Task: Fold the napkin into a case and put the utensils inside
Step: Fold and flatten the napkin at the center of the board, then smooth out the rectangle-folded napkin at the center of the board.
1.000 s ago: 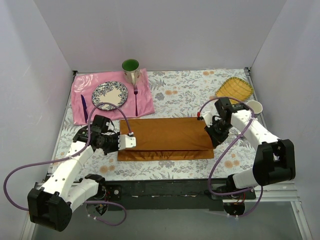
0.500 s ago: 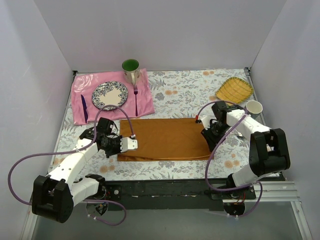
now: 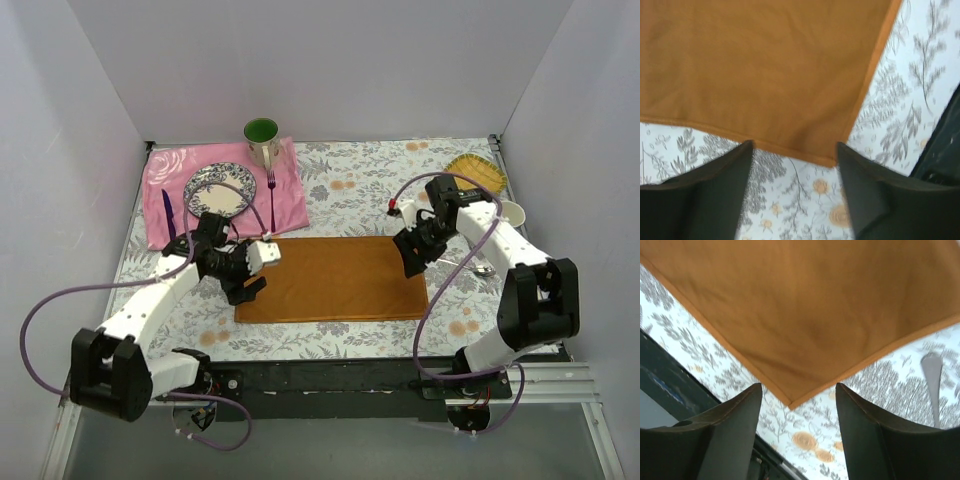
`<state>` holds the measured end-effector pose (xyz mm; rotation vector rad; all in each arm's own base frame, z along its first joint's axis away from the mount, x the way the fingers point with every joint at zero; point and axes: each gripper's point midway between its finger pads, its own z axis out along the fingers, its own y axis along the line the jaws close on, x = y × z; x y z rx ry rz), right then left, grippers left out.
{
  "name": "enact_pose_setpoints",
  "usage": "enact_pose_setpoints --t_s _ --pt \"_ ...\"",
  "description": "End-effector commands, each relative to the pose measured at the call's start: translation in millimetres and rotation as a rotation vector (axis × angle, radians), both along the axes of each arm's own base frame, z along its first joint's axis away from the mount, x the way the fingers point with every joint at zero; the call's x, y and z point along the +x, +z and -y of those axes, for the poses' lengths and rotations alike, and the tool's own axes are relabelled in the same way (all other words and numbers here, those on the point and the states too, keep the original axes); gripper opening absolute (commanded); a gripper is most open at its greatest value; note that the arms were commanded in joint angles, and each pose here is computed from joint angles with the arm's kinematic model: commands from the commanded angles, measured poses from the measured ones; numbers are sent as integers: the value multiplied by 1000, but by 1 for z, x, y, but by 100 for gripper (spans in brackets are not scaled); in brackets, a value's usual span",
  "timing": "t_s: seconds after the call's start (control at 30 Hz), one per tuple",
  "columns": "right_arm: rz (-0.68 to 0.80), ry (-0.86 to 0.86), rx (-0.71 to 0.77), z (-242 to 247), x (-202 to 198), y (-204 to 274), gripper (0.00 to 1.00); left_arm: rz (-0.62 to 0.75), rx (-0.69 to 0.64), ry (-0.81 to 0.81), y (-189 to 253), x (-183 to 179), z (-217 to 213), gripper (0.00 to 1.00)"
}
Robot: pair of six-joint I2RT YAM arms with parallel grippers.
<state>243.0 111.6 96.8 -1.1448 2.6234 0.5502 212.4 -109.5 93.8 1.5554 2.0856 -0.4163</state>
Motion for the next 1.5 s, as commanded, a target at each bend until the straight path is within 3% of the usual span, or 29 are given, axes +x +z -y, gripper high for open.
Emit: enact_pose_setpoints --t_s 0.0,0.07,0.1,0.17,0.23,0.33,0.53,0.77,0.87,0.93,0.97,1.0,1.03,1.07,1.1,1.13,1.23,1.47 --pt "37 -46 167 -35 42 20 74 -9 -302 191 53 54 48 98" --pt "85 -50 252 -50 59 37 94 -52 -452 314 82 63 60 98" --pt "105 -52 281 -55 64 44 99 3 -541 335 104 78 65 98" --pt "160 -39 372 -70 78 59 99 -38 -686 568 121 90 67 98" --pt "136 -64 433 -81 84 61 99 -25 -779 693 132 108 65 98" --pt "44 -79 504 -101 91 48 99 -60 -816 651 124 114 76 98" --pt "-25 -119 448 -105 99 9 99 -293 -730 615 65 112 89 98" --pt "-102 -109 384 -95 80 -25 98 -385 -741 751 25 114 66 98" --pt "-114 -55 353 -85 58 -21 92 -409 -764 775 30 110 46 98" --pt "-98 -21 329 -77 42 -11 81 -292 -720 619 42 106 41 96" --pt "-79 20 288 -69 33 -17 75 -320 -648 578 35 88 38 92" --pt "-37 47 270 -65 28 -10 59 -285 -606 508 36 82 35 89" --pt "-29 78 239 -63 19 -13 53 -113 -526 332 43 84 27 78" --pt "-11 90 181 -55 14 -19 49 -173 -453 296 31 60 21 73" --pt "-16 115 148 -50 1 -27 42 -139 -400 227 26 53 15 70" --pt "-20 141 115 -50 -6 -33 39 -92 -326 158 18 47 6 60" --pt "-53 152 -6 -35 -19 -56 35 -135 -229 116 1 17 -6 47" --pt "-27 133 -146 -14 -5 -84 29 -78 -159 26 -15 -3 2 40"
